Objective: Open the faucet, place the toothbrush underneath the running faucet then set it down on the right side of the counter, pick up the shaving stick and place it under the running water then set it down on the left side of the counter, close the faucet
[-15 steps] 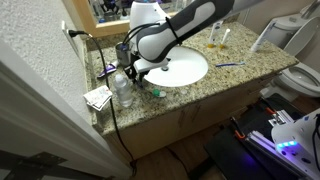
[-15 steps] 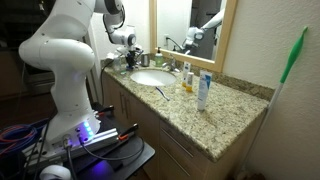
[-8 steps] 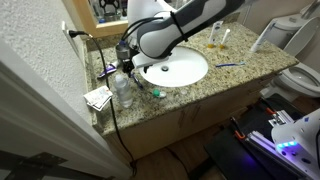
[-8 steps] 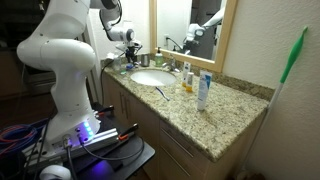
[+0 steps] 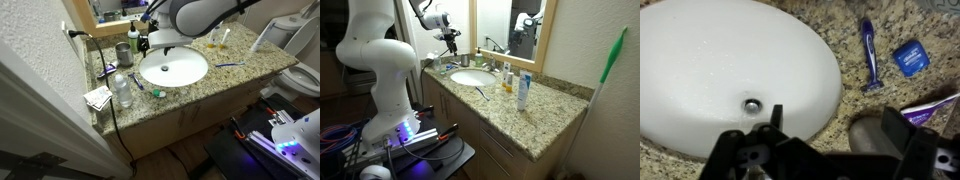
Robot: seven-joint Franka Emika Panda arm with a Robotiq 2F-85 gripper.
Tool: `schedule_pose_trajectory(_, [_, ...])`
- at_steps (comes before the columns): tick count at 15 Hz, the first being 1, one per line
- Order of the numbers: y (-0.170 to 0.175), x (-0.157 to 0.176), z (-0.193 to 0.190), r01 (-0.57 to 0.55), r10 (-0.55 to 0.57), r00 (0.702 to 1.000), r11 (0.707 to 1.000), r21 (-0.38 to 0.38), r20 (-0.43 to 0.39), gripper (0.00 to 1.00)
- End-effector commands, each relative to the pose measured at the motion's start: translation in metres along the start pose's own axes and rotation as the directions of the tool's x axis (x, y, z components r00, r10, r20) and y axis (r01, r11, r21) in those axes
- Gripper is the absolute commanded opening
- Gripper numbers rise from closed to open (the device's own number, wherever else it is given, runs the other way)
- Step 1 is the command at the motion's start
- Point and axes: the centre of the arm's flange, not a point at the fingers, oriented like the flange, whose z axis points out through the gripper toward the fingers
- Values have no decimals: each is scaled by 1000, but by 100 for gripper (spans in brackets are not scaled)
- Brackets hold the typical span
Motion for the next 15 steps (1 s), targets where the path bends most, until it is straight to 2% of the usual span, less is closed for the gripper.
schedule_pose_trajectory(1, [-5, 4, 16, 5, -3, 999, 998, -60, 37, 100])
schedule_pose_trajectory(2, [0, 5, 23, -1, 8, 996, 997, -84, 86, 100])
schedule_pose_trajectory(3, [11, 9, 23, -27, 38, 994, 994, -109, 101, 100])
schedule_pose_trajectory(5, [50, 19, 9, -60, 72, 991, 992, -108, 112, 100])
schedule_pose_trajectory(7, [93, 29, -14, -124, 133, 989, 986, -115, 70, 100])
schedule_pose_trajectory(9, [129, 45, -42, -244, 245, 970, 969, -25, 10, 100])
schedule_pose_trajectory(10, [139, 54, -54, -286, 286, 958, 958, 12, 9, 100])
schedule_pose_trajectory(11, [105, 60, -27, -230, 231, 973, 972, -51, 24, 100])
schedule_pose_trajectory(14, [131, 67, -58, -290, 290, 957, 957, -9, 0, 100])
schedule_pose_trajectory(15, [130, 72, -52, -246, 246, 969, 969, -31, 11, 100])
